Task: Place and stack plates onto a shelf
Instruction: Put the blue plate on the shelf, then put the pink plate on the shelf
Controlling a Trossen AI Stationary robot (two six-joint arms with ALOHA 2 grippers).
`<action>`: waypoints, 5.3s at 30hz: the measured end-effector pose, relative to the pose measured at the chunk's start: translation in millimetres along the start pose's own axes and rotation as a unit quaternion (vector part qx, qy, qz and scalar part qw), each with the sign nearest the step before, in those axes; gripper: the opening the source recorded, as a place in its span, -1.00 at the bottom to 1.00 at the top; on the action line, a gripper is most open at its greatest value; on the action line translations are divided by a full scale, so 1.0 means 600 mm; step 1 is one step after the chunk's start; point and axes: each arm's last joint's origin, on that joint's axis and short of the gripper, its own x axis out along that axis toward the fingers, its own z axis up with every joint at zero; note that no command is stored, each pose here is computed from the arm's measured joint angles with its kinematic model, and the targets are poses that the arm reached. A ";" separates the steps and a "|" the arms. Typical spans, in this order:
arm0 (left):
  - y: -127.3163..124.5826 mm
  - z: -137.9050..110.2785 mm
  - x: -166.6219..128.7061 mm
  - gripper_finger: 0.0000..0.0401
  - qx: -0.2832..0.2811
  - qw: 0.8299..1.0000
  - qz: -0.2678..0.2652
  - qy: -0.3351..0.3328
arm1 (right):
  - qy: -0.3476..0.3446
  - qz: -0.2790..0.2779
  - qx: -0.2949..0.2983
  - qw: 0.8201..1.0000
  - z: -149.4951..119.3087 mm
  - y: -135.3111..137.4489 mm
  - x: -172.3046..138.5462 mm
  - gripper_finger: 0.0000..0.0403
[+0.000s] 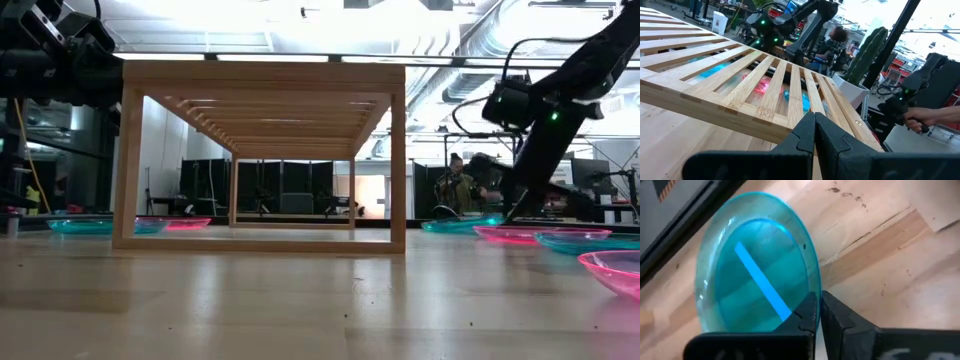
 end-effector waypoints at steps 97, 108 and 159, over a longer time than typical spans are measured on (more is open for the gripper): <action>-0.017 0.137 0.001 -0.60 -0.144 0.952 0.236 -0.130 | -0.028 0.451 -0.270 0.850 0.055 0.369 -0.335 0.01; 0.054 0.197 0.013 -0.16 -0.171 0.809 0.563 -0.016 | 0.006 0.398 -0.255 0.881 0.044 0.355 -0.324 0.01; 0.256 0.003 -0.010 -0.17 -0.439 0.549 0.708 -0.070 | 0.037 0.336 -0.326 0.883 0.035 0.334 -0.309 0.01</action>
